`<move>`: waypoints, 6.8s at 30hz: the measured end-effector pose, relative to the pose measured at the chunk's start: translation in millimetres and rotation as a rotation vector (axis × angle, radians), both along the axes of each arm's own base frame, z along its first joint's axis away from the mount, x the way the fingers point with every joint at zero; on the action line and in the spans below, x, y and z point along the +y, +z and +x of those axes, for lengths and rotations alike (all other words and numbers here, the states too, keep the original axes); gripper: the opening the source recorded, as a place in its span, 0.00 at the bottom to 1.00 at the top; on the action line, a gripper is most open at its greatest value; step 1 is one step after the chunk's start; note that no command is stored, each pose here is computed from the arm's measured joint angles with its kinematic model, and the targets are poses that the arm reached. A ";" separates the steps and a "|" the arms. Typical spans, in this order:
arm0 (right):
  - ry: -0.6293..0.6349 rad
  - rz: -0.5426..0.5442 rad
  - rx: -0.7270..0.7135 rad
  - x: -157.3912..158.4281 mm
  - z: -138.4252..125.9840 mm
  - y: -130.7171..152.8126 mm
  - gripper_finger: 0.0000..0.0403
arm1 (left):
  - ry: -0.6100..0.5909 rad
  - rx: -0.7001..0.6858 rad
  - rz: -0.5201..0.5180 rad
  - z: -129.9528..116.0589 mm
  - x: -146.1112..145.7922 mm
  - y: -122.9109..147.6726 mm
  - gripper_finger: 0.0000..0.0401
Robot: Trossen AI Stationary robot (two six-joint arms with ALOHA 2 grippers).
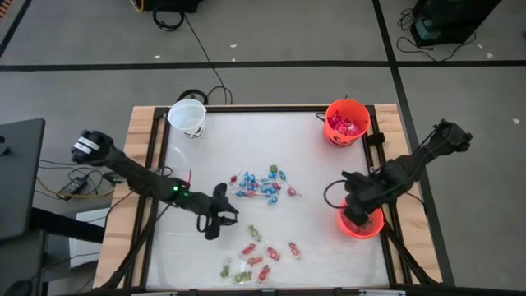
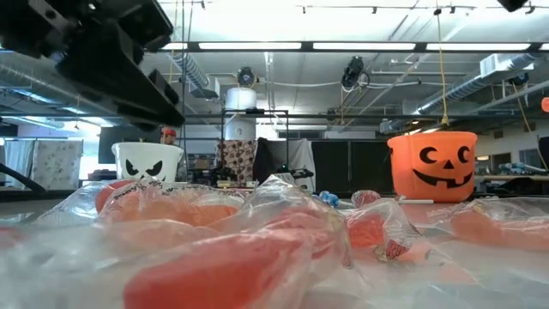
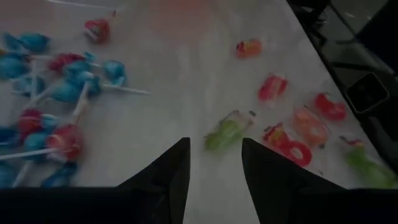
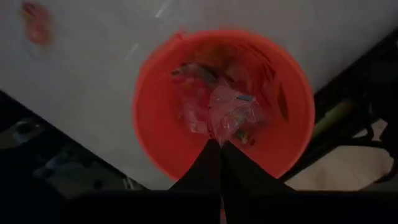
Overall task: Sort candy by brand, put in halloween buckets
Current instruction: Put the orange gummy into the bottom orange bucket, then put the green gummy into the bottom orange bucket
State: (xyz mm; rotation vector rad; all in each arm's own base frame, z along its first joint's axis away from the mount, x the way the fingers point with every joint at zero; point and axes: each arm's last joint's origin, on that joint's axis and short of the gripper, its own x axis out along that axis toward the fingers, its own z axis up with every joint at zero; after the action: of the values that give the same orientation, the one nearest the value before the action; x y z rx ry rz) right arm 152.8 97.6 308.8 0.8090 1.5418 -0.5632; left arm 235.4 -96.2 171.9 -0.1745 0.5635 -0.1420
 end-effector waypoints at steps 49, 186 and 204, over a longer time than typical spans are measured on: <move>-0.154 -0.060 -0.819 56.9 130.8 -34.2 0.56 | -0.075 -0.127 -0.005 78.8 4.0 -11.3 0.05; -0.311 -0.050 -0.968 29.4 157.8 -24.6 0.49 | 0.050 -0.376 0.406 53.3 -11.2 46.4 0.00; -0.255 -0.019 -0.997 23.8 174.1 -31.8 0.05 | 0.050 -0.331 0.449 69.3 -15.4 79.3 0.01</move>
State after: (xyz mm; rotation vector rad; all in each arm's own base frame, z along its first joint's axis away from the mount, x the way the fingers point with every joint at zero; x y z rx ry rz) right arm 326.9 121.4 277.1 1.0570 0.5222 -0.2673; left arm 304.7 -111.6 251.1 0.2682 0.2493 0.0076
